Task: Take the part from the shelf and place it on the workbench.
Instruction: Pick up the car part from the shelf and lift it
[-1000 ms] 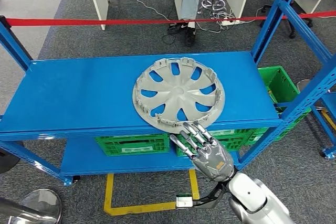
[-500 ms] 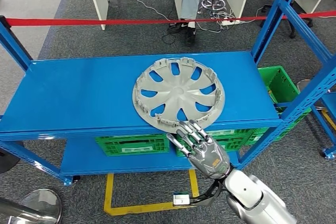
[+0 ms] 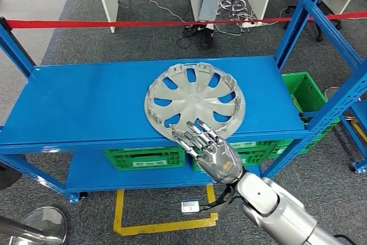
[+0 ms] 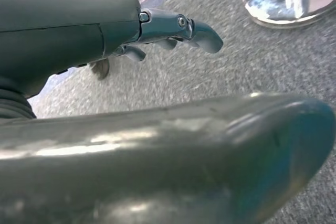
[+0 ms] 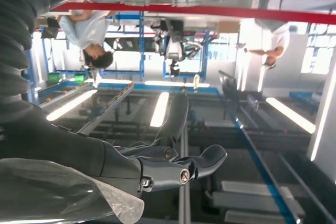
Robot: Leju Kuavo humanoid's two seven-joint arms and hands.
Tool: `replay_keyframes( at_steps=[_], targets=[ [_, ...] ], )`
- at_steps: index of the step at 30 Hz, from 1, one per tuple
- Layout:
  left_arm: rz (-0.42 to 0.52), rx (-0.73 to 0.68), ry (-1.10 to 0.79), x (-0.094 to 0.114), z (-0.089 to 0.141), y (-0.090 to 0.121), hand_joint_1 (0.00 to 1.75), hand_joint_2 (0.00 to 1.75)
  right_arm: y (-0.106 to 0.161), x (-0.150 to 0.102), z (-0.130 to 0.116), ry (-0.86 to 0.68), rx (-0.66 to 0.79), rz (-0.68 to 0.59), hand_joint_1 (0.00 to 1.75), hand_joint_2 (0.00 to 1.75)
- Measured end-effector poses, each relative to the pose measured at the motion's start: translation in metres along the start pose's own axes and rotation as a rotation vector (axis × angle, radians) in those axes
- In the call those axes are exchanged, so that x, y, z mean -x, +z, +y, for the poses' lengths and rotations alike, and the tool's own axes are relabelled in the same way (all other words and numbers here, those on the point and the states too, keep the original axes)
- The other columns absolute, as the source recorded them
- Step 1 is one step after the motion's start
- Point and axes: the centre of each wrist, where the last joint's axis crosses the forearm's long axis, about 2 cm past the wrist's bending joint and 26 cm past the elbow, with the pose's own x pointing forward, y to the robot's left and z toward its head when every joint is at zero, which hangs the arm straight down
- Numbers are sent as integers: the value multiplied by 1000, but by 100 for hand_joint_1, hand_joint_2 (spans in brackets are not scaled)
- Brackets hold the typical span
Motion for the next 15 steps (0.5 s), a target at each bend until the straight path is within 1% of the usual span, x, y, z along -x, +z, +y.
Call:
replay_keyframes(
  at_steps=[5, 9, 15],
  targets=[
    [-53, 4, -25, -4, 7, 11, 0, 0, -24, -2, -3, -2, -23, -33, 0, 175],
    [-108, 11, -26, -11, 12, 14, 0, 0, -44, -5, -5, 8, -19, -28, 0, 175],
    [-183, 37, -33, -17, 10, 17, 0, 0, -60, -7, -6, 10, -23, -20, 0, 175]
  ],
)
